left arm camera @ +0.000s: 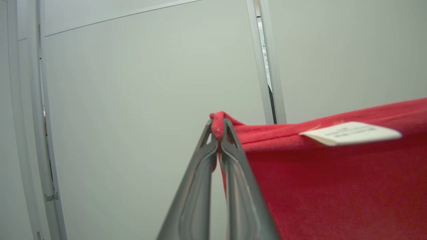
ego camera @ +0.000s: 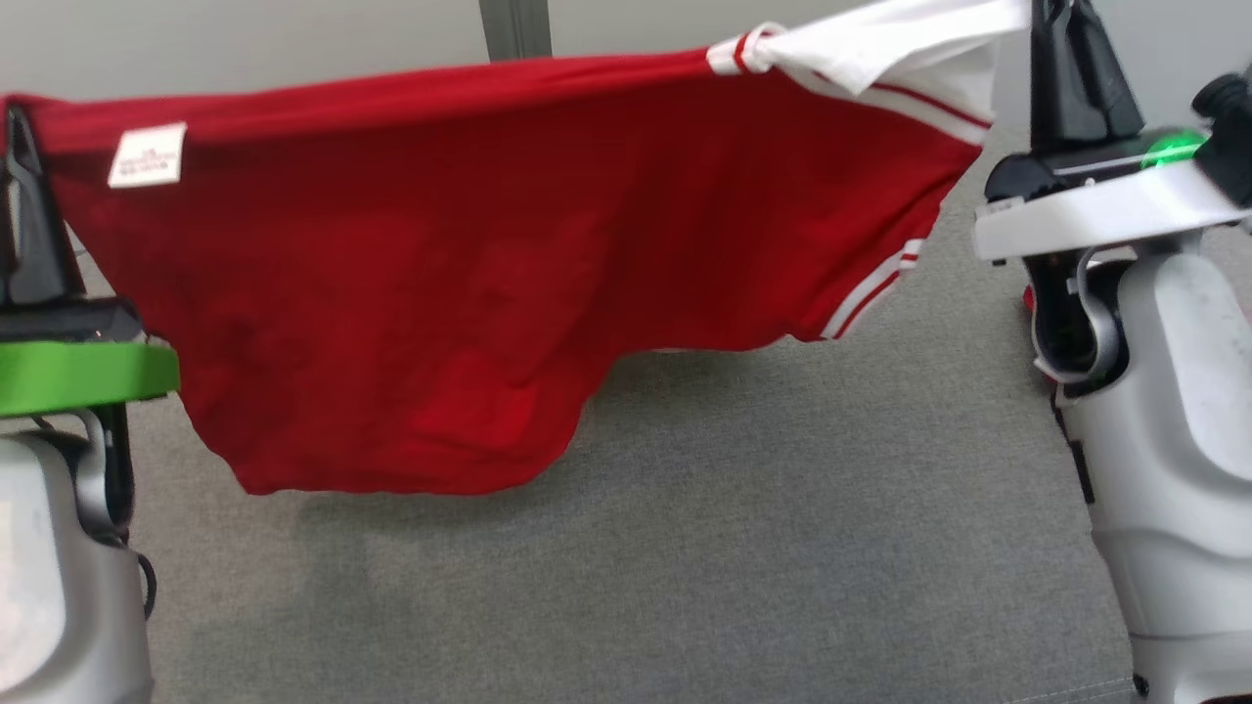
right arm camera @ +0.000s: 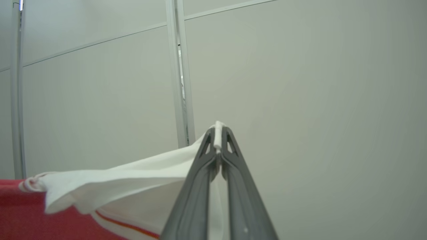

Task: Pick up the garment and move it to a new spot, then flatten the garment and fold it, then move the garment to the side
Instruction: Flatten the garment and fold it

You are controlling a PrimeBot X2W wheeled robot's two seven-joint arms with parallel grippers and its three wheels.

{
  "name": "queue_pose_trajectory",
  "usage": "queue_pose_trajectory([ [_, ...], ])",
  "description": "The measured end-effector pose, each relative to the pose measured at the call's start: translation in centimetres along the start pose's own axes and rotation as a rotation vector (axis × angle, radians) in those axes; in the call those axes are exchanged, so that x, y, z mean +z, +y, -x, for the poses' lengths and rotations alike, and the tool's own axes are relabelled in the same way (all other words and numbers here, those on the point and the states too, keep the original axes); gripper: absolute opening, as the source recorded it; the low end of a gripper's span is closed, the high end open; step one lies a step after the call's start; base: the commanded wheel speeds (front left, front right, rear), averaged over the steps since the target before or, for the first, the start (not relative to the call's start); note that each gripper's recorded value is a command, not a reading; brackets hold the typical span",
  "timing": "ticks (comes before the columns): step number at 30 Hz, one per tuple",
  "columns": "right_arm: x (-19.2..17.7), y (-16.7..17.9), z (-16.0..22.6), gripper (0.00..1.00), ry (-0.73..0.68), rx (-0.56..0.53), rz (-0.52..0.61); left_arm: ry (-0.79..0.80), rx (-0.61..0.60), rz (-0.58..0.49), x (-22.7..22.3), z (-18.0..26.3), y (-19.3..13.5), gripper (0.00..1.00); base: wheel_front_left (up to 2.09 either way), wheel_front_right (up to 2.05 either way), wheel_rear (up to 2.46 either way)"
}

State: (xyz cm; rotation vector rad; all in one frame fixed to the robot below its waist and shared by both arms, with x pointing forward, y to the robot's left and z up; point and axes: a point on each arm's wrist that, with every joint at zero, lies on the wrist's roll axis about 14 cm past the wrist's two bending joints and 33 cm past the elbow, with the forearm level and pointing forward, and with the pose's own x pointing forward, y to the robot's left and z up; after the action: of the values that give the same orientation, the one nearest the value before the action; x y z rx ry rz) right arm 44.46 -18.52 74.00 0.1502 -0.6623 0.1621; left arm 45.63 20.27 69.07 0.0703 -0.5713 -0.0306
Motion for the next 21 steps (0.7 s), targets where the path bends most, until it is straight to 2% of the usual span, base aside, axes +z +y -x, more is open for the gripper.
queue_pose_trajectory([
  [5,2.8,-0.8,-2.9,0.0,-0.069,0.03,0.086,-0.072,-0.03,-0.028,1.9,-3.5,-0.2,0.0,0.0,0.0,0.0],
  [9,1.4,-1.5,-5.0,0.0,-0.037,0.033,0.131,-0.025,-0.05,-0.037,0.0,-5.8,-0.9,0.0,0.0,0.0,0.0],
  [16,-3.3,-3.4,-9.8,0.0,0.037,0.007,0.184,0.12,-0.084,-0.03,-6.8,-9.8,-2.6,0.0,0.0,0.0,0.0],
  [18,-3.7,-4.0,-11.9,0.0,0.02,-0.004,0.206,0.106,-0.077,-0.029,-7.7,-11.8,-2.7,0.0,0.0,0.0,0.0],
  [21,-2.3,-4.7,-15.1,0.0,-0.062,-0.019,0.254,0.026,-0.055,-0.032,-7.1,-15.0,-2.5,0.0,0.0,0.0,0.0],
])
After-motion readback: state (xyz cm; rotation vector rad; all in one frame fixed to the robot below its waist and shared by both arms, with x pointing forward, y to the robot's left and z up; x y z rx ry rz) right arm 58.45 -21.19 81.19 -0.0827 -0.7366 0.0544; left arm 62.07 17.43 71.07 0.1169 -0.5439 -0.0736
